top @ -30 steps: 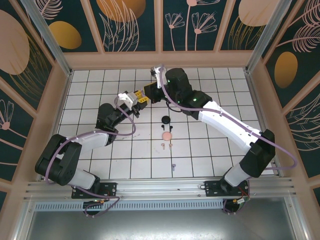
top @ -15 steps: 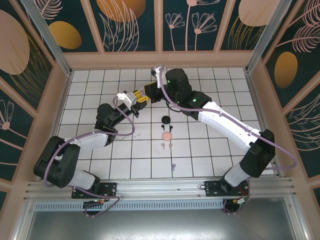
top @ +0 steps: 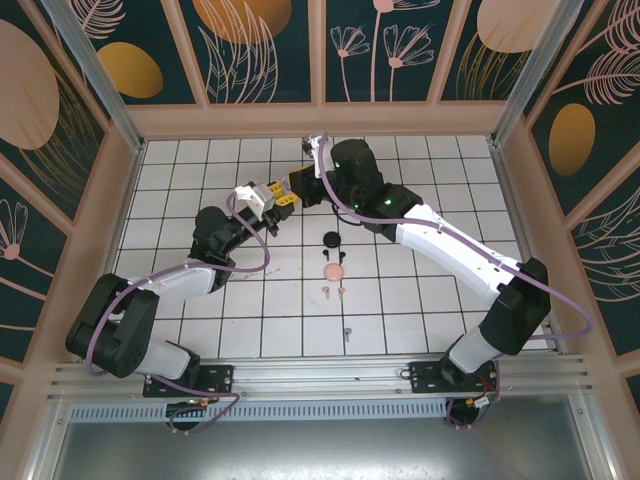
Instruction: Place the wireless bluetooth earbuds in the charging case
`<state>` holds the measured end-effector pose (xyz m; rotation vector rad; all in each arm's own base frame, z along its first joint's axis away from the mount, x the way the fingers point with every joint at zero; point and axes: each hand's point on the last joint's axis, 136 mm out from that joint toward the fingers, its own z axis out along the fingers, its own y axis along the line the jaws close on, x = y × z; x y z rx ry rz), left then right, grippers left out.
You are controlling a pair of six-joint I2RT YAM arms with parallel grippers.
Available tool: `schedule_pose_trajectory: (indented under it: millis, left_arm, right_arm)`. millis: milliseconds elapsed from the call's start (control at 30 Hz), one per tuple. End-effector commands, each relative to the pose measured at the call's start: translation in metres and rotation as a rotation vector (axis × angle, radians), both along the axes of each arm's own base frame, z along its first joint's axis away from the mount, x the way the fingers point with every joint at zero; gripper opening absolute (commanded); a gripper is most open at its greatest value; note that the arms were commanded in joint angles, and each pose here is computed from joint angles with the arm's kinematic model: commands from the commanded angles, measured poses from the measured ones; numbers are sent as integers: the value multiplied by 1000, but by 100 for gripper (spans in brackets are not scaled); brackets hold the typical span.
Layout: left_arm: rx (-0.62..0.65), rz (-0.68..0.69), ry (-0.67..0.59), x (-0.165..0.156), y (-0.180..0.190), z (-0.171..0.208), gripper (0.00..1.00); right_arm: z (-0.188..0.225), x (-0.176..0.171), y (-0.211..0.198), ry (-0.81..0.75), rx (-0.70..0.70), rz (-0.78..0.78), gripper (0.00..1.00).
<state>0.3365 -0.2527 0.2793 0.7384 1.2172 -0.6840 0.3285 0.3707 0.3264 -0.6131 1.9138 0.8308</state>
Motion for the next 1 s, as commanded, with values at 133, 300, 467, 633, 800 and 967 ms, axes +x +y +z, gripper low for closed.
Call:
schedule_pose_trajectory:
  millis: [133, 300, 467, 633, 800, 967]
  left_arm:
    - [-40, -45, -87, -12, -6, 34, 0]
    - [-39, -49, -89, -12, -7, 35, 0]
    - [-38, -48, -87, -11, -7, 35, 0]
    - [-39, -48, -85, -11, -8, 35, 0]
    - [-51, -43, -88, -11, -6, 37, 0]
    - [-62, -44, -77, -11, -6, 36, 0]
  right_arm:
    - [-16, -3, 1, -27, -61, 8, 10]
    - [-32, -10, 3, -41, -108, 42, 10]
    - [-40, -27, 9, -58, -109, 128, 10]
    - [-47, -28, 7, -48, -121, 131, 10]
    - [-51, -34, 7, -29, -130, 156, 11]
    - [-40, -27, 5, -11, -109, 110, 25]
